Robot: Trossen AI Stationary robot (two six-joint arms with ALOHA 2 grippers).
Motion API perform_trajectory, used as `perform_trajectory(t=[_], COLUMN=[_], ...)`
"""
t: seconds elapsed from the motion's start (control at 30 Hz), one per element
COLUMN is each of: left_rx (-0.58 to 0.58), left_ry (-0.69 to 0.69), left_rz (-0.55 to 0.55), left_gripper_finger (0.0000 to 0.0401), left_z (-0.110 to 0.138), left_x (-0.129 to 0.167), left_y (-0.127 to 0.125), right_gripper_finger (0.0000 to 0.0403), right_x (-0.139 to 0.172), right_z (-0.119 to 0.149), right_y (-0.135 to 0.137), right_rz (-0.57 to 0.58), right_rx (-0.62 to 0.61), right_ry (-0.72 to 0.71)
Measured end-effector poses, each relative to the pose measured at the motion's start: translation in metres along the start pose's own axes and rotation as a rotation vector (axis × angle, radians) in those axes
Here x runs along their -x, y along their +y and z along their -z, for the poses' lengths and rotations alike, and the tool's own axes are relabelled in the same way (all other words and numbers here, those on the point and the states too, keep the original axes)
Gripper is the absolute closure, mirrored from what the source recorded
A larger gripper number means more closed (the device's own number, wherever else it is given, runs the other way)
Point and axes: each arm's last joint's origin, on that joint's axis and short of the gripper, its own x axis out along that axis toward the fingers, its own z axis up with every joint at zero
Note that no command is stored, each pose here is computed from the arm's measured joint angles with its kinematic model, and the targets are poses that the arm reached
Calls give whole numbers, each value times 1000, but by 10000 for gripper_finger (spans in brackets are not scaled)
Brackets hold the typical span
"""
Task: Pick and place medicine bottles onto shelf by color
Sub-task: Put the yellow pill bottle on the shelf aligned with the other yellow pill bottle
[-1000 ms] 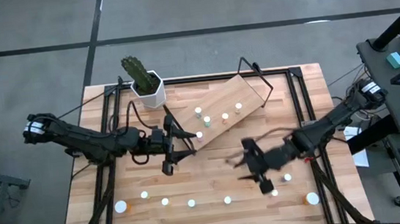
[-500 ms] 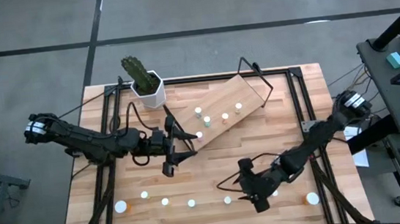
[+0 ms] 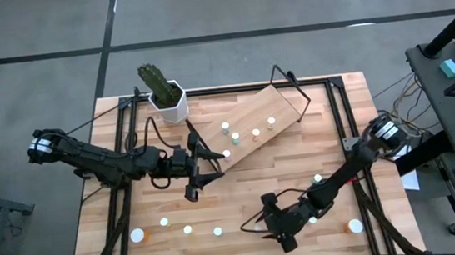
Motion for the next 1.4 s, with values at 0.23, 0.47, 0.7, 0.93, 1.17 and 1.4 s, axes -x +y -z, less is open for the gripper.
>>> perform_trajectory(t=[0.23,0.47,0.7,0.93,1.17,1.4], left_rx=[0,0,-1,-1,-86,-159], left_ry=[-1,0,0,0,-11,-50], left_rz=[1,1,1,1,2,17], left_gripper_finger=[186,186,186,186,186,186], left_z=[0,0,0,0,-3,-15], left_x=[0,0,0,0,1,15], left_y=[0,0,0,0,0,1], right_gripper_finger=[192,247,287,293,292,292], right_x=[-1,-1,-1,-1,21,79], right_z=[0,0,0,0,-21,-55], right_y=[-1,-1,-1,-2,-13,-56], right_rz=[8,9,10,12,22,121], right_rx=[-19,-46,-54,-60,-122,-220], right_ry=[-8,-8,-8,-9,-83,-181])
